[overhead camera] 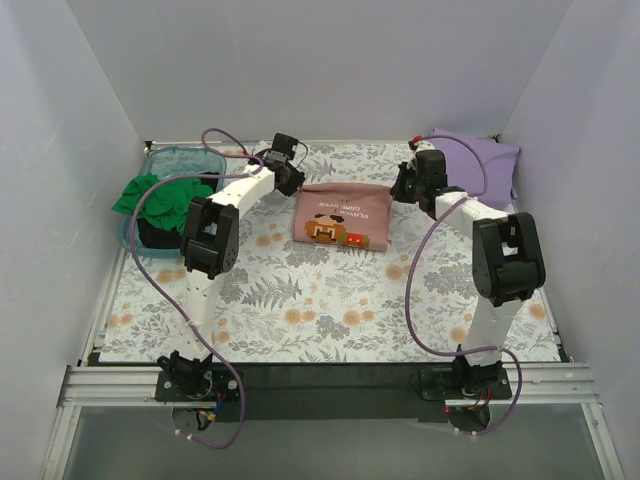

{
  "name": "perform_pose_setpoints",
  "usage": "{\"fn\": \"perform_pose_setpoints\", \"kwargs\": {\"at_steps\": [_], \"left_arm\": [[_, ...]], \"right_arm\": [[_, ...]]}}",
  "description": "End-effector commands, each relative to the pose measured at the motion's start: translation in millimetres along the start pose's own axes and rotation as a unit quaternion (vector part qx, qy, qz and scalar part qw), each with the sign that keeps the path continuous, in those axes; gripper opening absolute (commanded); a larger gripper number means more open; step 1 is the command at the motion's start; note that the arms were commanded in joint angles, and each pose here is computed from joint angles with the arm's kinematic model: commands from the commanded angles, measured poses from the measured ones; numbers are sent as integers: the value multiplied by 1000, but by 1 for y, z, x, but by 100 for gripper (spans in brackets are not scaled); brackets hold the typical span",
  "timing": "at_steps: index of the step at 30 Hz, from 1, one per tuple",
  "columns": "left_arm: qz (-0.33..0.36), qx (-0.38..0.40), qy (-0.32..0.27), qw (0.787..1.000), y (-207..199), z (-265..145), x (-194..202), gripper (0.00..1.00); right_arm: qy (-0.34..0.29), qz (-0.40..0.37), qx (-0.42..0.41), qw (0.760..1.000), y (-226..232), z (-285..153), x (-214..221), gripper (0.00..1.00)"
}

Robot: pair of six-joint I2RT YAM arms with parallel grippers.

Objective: Fold and stack the t-shirts
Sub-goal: Fold the tshirt

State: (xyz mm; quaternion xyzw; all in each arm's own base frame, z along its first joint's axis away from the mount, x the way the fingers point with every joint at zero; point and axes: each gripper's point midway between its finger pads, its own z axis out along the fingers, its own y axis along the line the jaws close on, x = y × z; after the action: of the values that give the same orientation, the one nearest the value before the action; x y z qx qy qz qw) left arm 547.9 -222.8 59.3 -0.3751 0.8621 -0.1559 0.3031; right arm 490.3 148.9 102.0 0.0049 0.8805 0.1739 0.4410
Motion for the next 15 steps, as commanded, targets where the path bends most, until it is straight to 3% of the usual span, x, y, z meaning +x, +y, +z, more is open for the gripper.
{"fn": "perform_pose_setpoints", "kwargs": {"at_steps": [1,2,3,4,7,15], "left_arm": [[0,-19,-21,1000,5,12,-28,32],[2,-22,-21,1000,5,13,-29,49],[10,-16,-23,1000,1,10,-31,58],[12,-13,-25,1000,-1,7,-33,65],[17,-2,-43,999,-9,-13,-46,92],[46,33,-47,997,-13,-93,-58,94]], "right_arm": [[-25,-6,-24,999,3,12,-24,20],[-27,-3,-29,999,5,14,-28,37],[-23,-1,-34,999,5,16,-27,53],[-20,-2,-42,999,8,15,-27,98],[-20,-3,-50,999,15,6,-33,98],[-42,-6,-58,997,25,-53,-37,98]]}}
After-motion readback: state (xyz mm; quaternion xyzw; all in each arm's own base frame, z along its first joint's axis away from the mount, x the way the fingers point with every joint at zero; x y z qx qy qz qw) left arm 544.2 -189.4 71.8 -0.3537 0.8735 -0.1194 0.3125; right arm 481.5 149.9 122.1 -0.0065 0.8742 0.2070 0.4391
